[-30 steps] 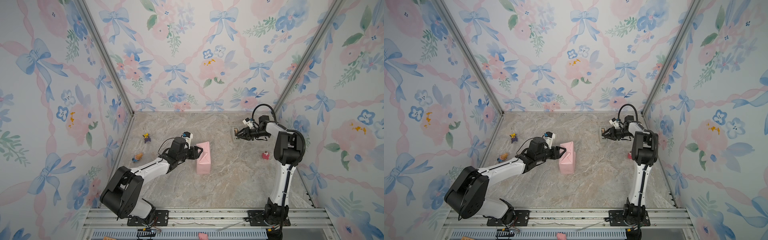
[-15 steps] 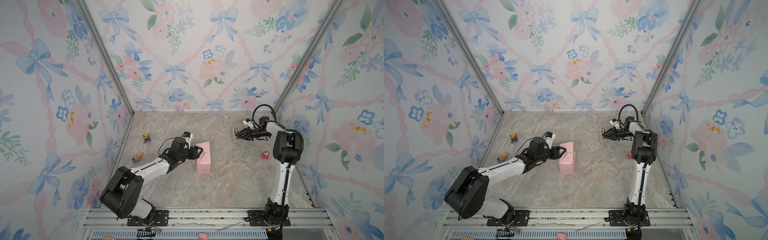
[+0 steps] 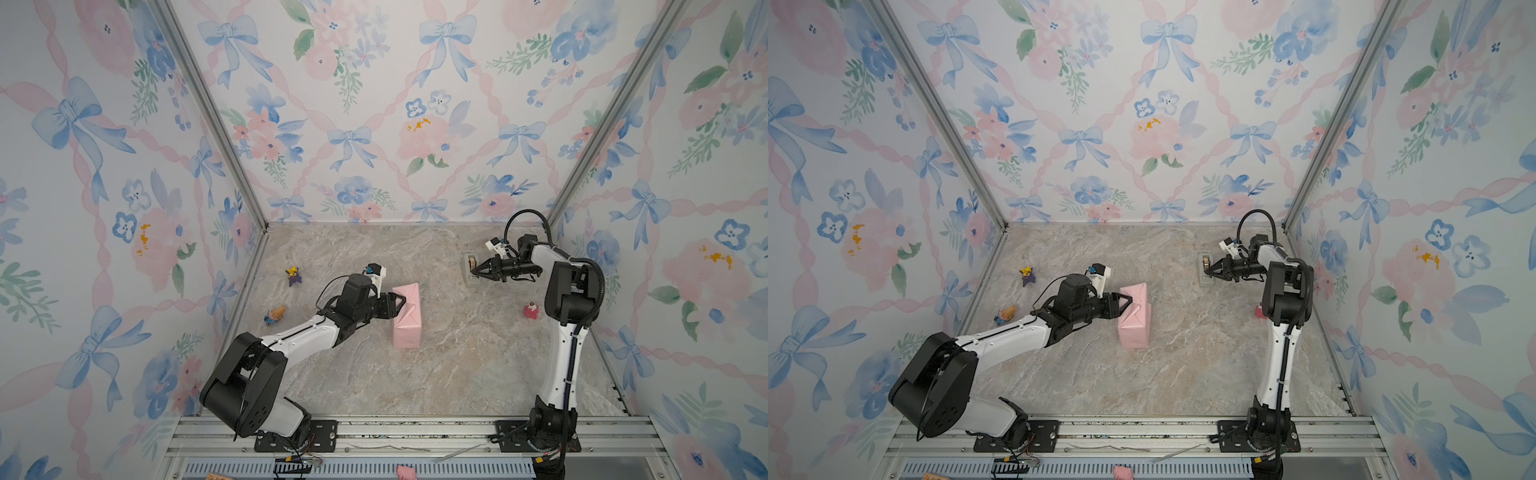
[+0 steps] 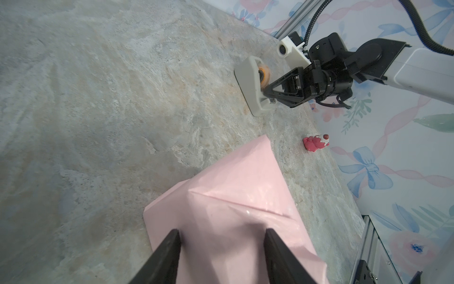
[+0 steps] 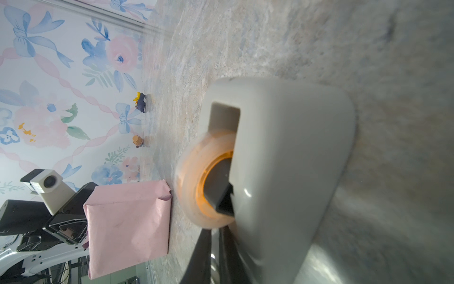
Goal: Wrap the gift box in paper
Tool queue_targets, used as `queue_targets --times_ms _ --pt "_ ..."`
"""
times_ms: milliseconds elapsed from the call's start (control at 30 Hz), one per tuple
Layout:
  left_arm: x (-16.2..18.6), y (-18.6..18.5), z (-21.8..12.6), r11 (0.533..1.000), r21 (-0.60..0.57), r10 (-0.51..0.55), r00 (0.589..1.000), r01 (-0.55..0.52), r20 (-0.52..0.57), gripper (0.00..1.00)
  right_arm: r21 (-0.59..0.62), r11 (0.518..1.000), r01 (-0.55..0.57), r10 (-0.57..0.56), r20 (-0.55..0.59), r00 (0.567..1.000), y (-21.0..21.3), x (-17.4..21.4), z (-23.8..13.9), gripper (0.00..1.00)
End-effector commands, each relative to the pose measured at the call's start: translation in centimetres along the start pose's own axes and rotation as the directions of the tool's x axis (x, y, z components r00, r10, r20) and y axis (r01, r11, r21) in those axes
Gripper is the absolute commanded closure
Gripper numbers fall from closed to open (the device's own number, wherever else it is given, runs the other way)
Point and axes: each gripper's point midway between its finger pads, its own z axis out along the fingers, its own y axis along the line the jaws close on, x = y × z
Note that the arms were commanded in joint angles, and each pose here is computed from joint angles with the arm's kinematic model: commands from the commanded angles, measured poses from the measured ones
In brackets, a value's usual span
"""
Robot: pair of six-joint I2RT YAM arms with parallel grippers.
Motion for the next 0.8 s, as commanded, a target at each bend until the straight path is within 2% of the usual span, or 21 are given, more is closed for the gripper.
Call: queue_targets --times_ms 0,67,367,533,767 --pt "3.9 4.2 0.3 0.986 -0.168 -0.026 0.992 0.005 -0.123 0.44 -0.07 0.996 -0.049 0.047 -0.028 0.998 1.6 0.8 0.4 0.95" --pt "3.9 4.2 0.3 0.985 -0.17 -0.024 0.993 0.003 -0.119 0.44 -0.086 0.996 -0.036 0.034 -0.017 0.999 2.7 0.7 -0.1 1.0" --pt "3.7 4.3 0.0 0.985 -0.175 -0.016 0.994 -0.004 -0.111 0.44 -0.111 0.992 -0.058 0.066 0.069 0.995 5.0 0.5 -2.0 1.0" --pt "3.4 4.3 -0.2 0.984 -0.179 -0.011 0.995 -0.008 -0.102 0.44 -0.127 0.989 -0.076 0.086 0.07 0.994 6.0 1.5 -2.4 1.0" --pt "3.3 4.3 -0.2 0.984 -0.177 -0.005 0.995 -0.013 -0.099 0.44 -0.08 0.984 -0.156 0.162 0.064 0.985 4.8 4.2 -2.7 1.0"
